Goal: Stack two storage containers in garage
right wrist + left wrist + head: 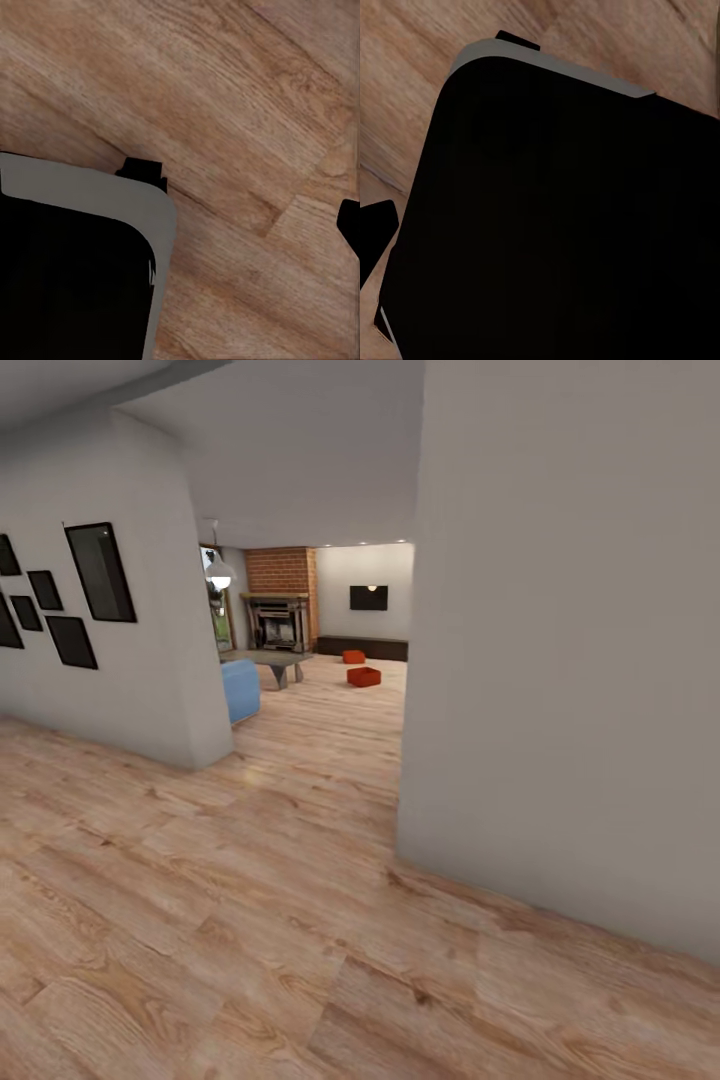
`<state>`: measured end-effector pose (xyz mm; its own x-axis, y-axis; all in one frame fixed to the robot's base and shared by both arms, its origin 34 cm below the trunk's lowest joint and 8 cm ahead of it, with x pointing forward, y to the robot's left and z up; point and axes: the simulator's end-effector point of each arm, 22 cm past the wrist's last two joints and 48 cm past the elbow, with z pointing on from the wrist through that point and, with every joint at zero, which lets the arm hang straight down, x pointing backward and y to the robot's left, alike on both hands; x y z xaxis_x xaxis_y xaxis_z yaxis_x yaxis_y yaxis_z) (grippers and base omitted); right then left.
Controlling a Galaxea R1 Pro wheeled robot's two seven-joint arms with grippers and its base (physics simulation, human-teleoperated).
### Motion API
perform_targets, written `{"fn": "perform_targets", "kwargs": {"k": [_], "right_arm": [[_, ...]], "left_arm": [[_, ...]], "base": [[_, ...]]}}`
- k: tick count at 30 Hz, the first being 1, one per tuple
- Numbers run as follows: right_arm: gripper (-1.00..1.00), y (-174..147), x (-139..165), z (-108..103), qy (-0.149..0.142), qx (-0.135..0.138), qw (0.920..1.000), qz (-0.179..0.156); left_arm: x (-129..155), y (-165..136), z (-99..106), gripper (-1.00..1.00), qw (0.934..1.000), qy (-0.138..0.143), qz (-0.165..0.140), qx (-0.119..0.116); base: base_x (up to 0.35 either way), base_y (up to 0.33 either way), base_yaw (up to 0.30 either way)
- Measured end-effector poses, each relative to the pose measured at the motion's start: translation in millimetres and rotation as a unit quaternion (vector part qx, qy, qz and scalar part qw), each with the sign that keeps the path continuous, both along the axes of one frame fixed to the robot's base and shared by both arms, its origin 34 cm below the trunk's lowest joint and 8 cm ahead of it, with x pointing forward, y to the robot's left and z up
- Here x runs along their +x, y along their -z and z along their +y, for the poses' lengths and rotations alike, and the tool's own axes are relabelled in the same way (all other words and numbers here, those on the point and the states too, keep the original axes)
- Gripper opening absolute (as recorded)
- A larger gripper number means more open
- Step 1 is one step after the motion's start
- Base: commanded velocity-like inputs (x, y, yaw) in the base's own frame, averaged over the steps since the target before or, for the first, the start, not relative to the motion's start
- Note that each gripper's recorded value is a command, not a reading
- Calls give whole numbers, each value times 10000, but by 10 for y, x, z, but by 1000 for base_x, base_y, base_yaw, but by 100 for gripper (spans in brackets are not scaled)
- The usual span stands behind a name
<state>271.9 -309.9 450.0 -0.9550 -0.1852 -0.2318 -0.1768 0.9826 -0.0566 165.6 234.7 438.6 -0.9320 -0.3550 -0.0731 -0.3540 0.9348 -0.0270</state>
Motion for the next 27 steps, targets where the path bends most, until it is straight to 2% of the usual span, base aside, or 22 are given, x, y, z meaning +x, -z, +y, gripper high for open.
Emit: {"fn": "perform_targets", "kwargs": {"k": [27], "right_arm": [[100,0,1,-1,0,0,10000,-3]], "left_arm": [[1,0,0,100,10000,-5,-1,0]], "base": [[321,0,265]]}}
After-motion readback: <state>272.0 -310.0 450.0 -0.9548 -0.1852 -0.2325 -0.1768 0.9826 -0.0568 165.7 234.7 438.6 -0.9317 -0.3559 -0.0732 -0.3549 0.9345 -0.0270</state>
